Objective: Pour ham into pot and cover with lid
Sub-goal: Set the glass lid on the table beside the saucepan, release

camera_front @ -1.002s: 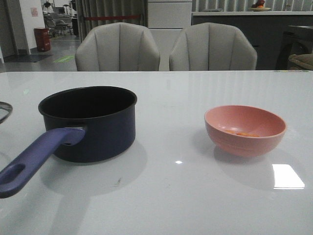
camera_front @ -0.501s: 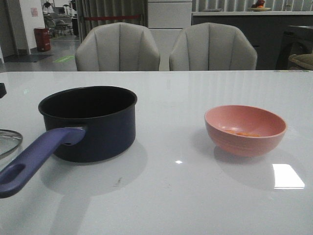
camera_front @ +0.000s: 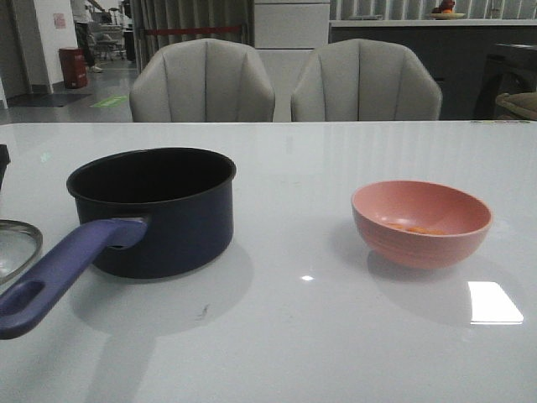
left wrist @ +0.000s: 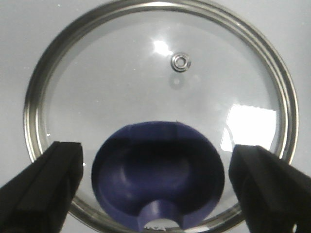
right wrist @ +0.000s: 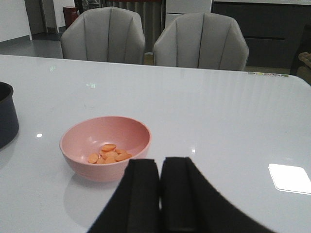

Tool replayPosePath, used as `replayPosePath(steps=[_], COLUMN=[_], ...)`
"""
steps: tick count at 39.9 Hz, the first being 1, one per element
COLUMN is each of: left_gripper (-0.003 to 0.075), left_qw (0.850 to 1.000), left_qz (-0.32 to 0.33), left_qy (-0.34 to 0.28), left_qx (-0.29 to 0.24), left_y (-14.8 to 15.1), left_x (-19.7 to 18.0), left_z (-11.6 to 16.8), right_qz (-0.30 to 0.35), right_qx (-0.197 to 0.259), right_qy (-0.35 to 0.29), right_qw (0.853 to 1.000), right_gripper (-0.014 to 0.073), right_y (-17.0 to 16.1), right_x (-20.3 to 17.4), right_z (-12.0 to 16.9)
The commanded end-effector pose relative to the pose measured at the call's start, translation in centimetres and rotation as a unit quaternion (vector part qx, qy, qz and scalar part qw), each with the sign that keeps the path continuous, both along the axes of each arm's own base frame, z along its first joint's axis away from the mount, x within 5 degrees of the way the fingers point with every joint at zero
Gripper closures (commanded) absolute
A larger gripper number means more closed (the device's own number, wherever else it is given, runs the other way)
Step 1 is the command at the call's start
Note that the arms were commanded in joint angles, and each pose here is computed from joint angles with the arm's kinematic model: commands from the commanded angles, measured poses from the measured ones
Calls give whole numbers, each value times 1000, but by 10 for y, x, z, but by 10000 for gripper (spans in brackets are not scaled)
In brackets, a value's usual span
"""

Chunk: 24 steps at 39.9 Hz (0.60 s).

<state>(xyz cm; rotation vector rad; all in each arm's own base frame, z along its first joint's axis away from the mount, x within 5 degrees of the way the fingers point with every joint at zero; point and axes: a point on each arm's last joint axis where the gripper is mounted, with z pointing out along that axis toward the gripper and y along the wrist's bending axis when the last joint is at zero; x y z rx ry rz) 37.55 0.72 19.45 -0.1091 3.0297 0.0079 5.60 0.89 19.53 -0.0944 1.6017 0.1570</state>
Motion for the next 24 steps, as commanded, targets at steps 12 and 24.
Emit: replayPosePath(steps=[12, 24], left_gripper=[103, 103], left_qw=[981, 934], left_qz=[-50, -51], left_qy=[-188, -354], left_qx=[3, 6], left_y=[-17, -16], left_x=[-48, -123], left_z=[114, 148], right_qz=[2, 2], right_qx=[3, 3], right_qy=[-53, -53], right_qw=[999, 999], right_gripper=[438, 438], right_y=[0, 0], right_x=[-2, -2], right_z=[10, 10])
